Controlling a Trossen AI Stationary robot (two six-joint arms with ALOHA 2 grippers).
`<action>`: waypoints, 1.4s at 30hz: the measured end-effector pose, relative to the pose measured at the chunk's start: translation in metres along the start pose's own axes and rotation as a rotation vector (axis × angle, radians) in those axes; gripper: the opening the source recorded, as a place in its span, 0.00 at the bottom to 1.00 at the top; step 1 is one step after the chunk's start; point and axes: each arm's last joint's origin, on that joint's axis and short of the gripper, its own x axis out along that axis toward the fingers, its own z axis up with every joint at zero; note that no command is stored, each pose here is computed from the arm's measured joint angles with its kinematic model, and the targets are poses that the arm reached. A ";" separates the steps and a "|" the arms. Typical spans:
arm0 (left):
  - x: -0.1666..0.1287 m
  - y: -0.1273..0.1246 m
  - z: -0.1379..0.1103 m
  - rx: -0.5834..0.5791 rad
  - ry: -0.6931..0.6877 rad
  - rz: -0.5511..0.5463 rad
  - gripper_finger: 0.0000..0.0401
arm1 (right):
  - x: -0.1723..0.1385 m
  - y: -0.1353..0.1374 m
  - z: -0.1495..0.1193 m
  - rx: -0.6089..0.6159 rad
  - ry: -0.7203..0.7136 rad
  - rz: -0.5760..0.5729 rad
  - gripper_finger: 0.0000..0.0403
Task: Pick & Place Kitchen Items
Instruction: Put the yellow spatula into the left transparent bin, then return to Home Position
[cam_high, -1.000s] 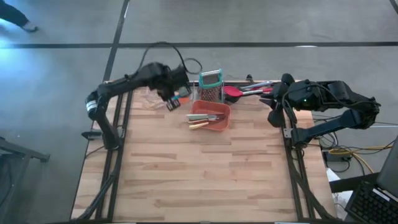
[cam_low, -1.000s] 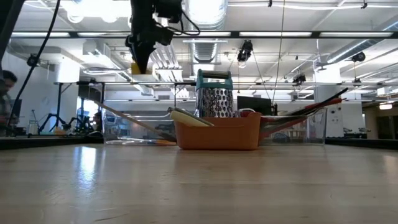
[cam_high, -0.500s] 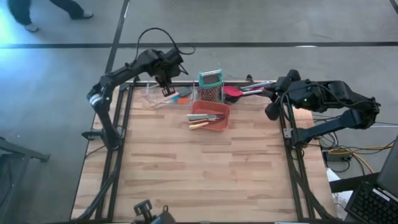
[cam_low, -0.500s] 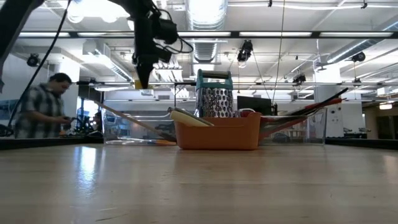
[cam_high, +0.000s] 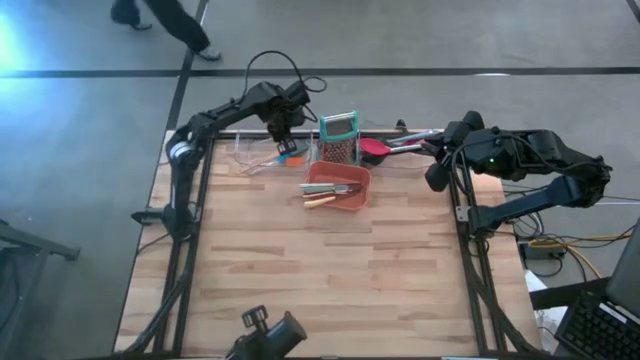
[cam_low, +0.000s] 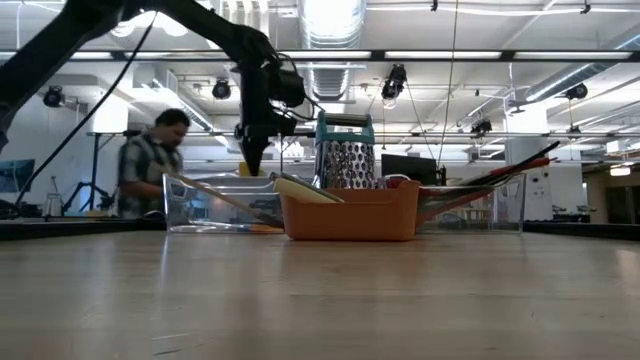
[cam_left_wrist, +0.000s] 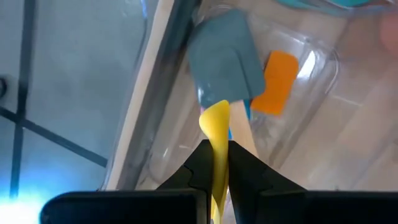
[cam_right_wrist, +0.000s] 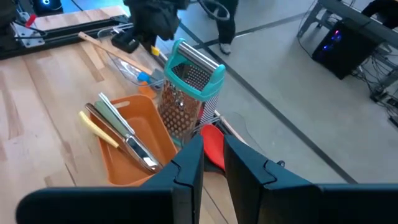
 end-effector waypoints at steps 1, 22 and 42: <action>0.004 0.000 0.003 0.001 0.004 -0.005 0.07 | 0.000 0.000 0.000 0.000 -0.001 0.000 0.14; 0.070 0.002 0.019 0.010 0.135 -0.045 0.21 | 0.000 0.000 0.000 0.037 0.000 0.001 0.14; -0.107 -0.005 -0.009 -0.212 -0.486 -0.229 0.51 | 0.000 -0.001 0.003 0.023 -0.034 -0.040 0.14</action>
